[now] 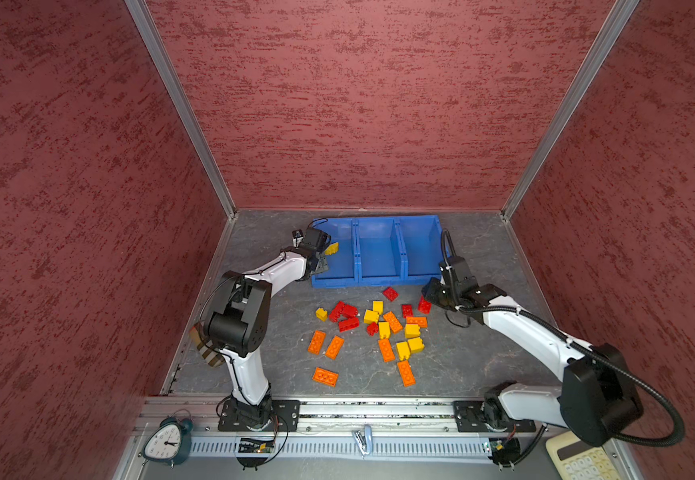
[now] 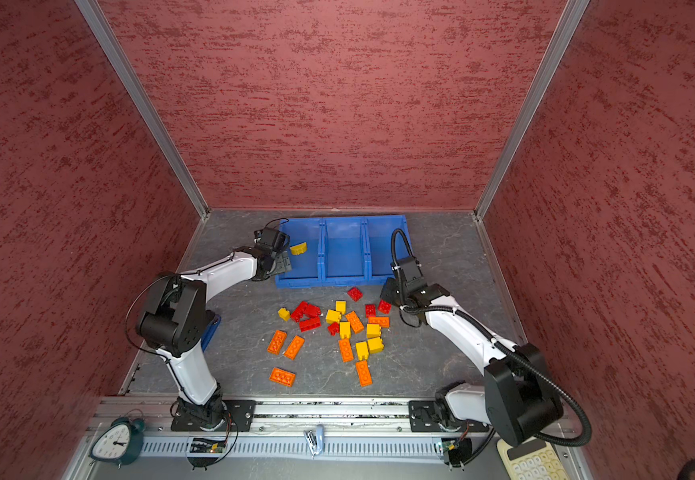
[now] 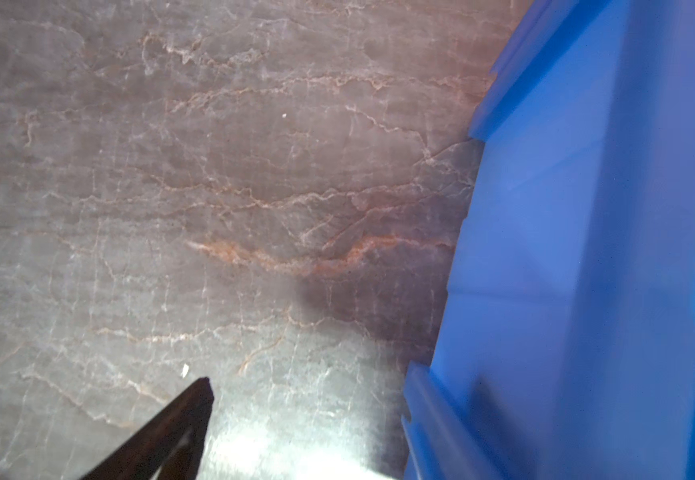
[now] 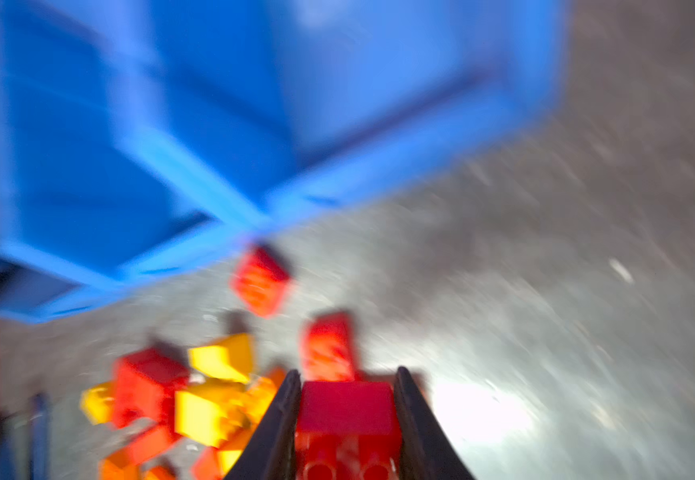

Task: Sort the legos into containers by color
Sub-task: 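Carry the red brick over the middle compartment and release it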

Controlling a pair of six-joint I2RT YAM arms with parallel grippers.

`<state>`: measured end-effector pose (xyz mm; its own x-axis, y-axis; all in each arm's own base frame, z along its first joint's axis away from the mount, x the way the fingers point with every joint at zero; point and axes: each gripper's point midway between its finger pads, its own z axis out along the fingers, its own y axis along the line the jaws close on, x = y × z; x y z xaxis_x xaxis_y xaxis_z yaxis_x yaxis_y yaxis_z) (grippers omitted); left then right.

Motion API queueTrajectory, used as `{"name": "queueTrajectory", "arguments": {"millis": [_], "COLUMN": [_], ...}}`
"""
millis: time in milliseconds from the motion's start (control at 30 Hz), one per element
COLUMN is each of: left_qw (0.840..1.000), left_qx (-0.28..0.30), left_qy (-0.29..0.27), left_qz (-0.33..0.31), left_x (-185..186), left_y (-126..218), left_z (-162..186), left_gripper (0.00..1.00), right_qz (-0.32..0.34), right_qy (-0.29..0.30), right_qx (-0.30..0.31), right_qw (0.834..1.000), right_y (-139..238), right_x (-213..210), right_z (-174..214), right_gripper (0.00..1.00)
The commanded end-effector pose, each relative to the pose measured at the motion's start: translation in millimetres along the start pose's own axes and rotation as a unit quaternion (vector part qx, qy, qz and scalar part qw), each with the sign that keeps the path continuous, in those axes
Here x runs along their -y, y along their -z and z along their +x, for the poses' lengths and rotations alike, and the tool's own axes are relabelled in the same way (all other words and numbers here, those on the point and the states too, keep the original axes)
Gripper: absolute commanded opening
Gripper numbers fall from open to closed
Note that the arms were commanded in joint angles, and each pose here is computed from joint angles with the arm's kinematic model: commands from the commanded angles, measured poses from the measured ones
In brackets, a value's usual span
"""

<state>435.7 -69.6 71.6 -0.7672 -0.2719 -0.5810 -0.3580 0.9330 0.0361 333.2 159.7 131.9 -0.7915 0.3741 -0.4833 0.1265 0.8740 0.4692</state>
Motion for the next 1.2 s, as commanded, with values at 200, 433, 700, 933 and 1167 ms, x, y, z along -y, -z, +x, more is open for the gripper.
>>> {"name": "queueTrajectory", "arguments": {"millis": [200, 433, 700, 933, 1167], "left_qw": [1.0, 0.999, 0.999, 0.998, 0.996], "left_qx": [0.025, 0.023, 0.005, 0.02, 0.033], "left_qy": [0.007, -0.003, 0.008, -0.003, 0.016], "left_qz": [0.01, 0.036, 0.039, 0.055, 0.077], "left_x": [4, 21, 17, 20, 15], "left_y": [-21, -6, 12, 54, 86], "left_z": [-28, -33, -10, 1, 21], "left_gripper": [1.0, 1.0, 0.99, 0.99, 0.99], "right_qz": [-0.082, -0.077, -0.064, -0.084, -0.063], "right_qy": [0.129, 0.17, 0.181, 0.194, 0.179], "right_qx": [0.101, 0.099, 0.099, 0.13, 0.1], "right_qw": [0.983, 0.977, 0.977, 0.969, 0.977], "right_y": [-48, -86, -101, -52, -19], "right_x": [-99, -129, -136, -132, -69], "right_z": [-86, -107, -115, -111, -51], "right_gripper": [0.27, 0.29, 0.63, 0.99, 0.99]}}
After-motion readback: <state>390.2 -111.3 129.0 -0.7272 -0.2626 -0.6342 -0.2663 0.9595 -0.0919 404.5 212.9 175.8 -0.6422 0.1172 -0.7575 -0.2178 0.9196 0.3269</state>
